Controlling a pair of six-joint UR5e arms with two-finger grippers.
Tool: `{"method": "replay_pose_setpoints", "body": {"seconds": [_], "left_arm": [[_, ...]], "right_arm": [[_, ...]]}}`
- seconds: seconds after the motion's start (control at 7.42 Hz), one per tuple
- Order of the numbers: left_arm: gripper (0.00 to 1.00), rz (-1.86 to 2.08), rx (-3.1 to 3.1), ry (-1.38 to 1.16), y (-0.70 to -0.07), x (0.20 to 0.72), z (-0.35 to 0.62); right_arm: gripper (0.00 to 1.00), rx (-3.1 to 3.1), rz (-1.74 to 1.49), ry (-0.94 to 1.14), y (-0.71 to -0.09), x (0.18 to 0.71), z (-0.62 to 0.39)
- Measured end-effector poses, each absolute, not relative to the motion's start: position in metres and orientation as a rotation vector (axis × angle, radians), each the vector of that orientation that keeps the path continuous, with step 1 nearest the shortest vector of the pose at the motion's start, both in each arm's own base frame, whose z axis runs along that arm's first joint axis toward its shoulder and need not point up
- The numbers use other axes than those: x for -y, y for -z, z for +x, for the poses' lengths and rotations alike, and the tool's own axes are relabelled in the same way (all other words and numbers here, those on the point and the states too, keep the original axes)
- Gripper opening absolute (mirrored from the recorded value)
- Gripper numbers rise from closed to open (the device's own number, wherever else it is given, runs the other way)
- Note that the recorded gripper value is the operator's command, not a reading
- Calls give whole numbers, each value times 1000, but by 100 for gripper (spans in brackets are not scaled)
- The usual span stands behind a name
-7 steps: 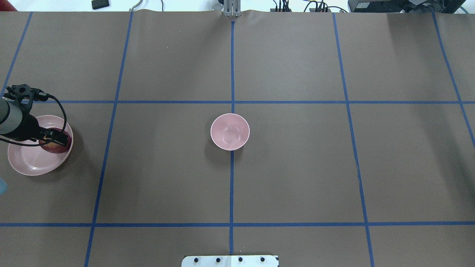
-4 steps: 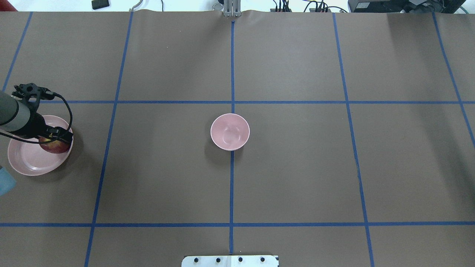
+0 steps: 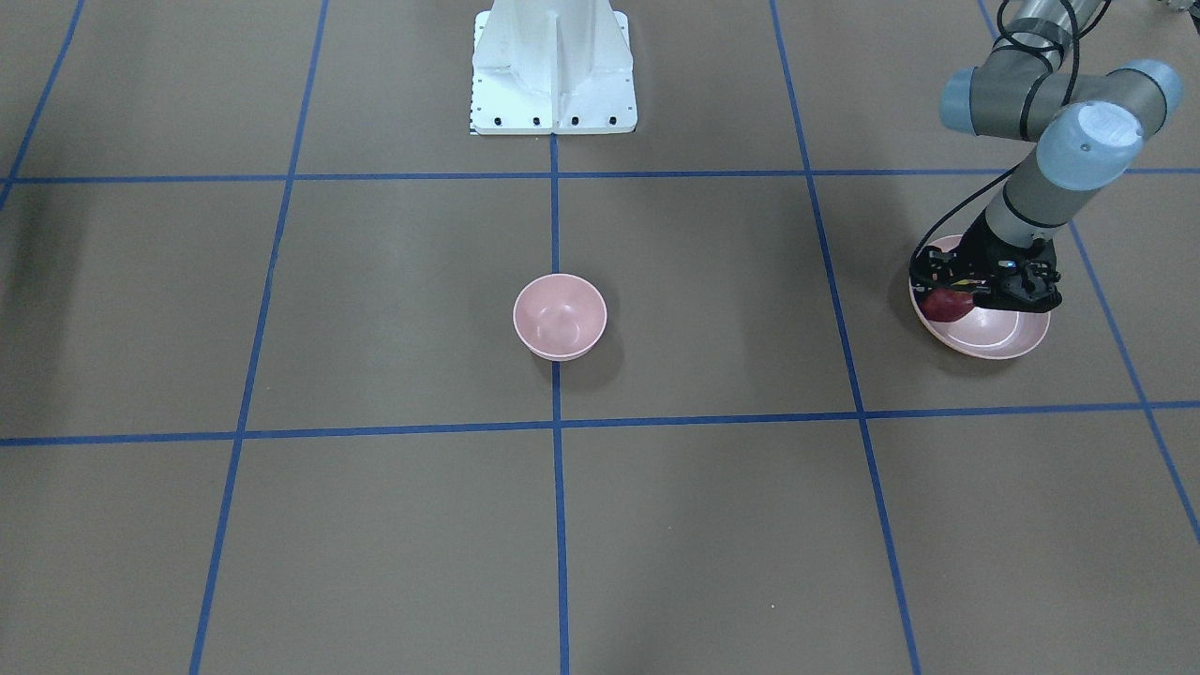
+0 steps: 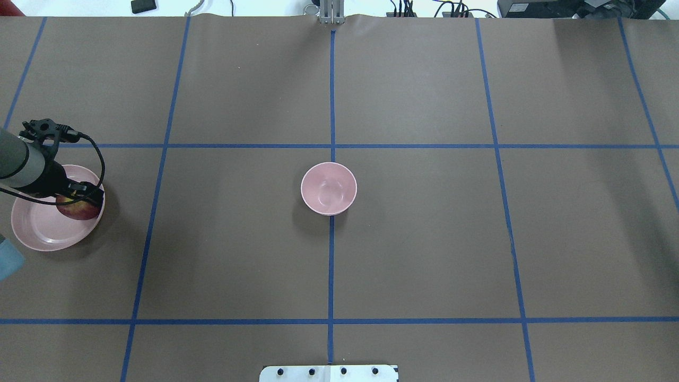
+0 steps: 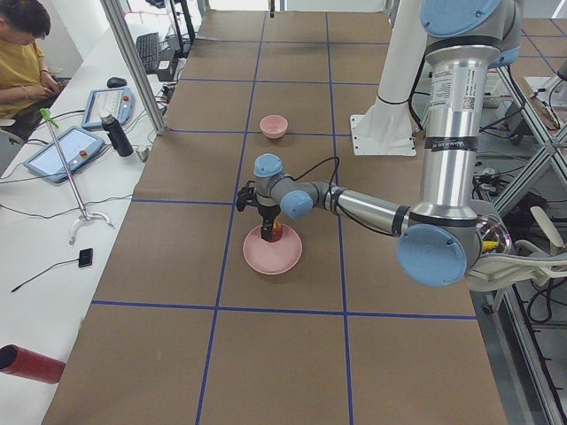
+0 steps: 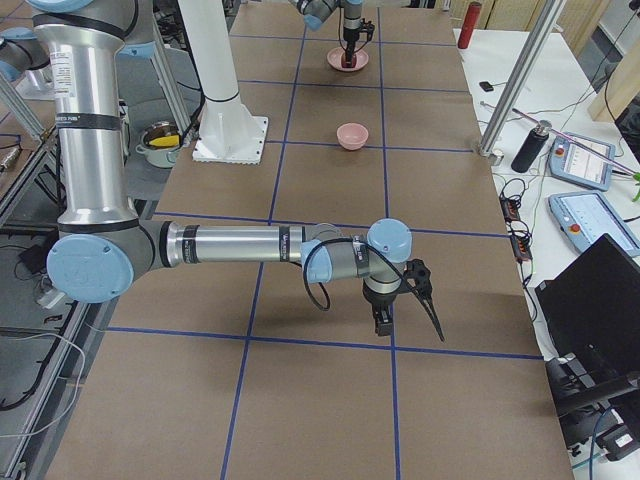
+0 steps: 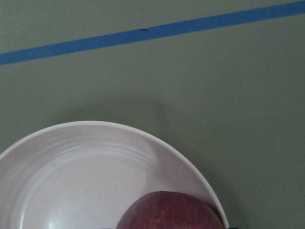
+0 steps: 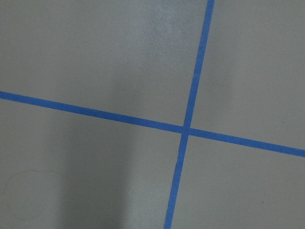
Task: Move apple from plate to bowl
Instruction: 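Close the left gripper on the red apple and lift it, then carry the apple with the left gripper over the pink bowl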
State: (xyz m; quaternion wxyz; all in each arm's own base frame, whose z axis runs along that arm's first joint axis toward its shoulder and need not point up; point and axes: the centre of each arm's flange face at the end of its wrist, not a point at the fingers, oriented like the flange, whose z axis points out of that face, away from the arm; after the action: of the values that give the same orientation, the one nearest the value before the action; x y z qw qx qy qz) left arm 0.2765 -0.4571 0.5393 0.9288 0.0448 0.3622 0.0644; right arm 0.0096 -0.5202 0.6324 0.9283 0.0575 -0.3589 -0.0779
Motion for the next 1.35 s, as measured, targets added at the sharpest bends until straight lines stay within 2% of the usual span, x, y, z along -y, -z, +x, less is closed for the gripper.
{"method": "replay_pose_setpoints", "body": {"seconds": [0.54, 0.94, 1.35], "left_arm": [[15, 129, -774, -120, -488, 460, 262], [16, 118, -823, -18, -380, 479, 294], [16, 66, -876, 51, -273, 481, 396]], "right_arm": [[100, 736, 119, 160, -632, 520, 10], [100, 736, 118, 160, -632, 520, 10], [100, 736, 119, 160, -632, 520, 10]]}}
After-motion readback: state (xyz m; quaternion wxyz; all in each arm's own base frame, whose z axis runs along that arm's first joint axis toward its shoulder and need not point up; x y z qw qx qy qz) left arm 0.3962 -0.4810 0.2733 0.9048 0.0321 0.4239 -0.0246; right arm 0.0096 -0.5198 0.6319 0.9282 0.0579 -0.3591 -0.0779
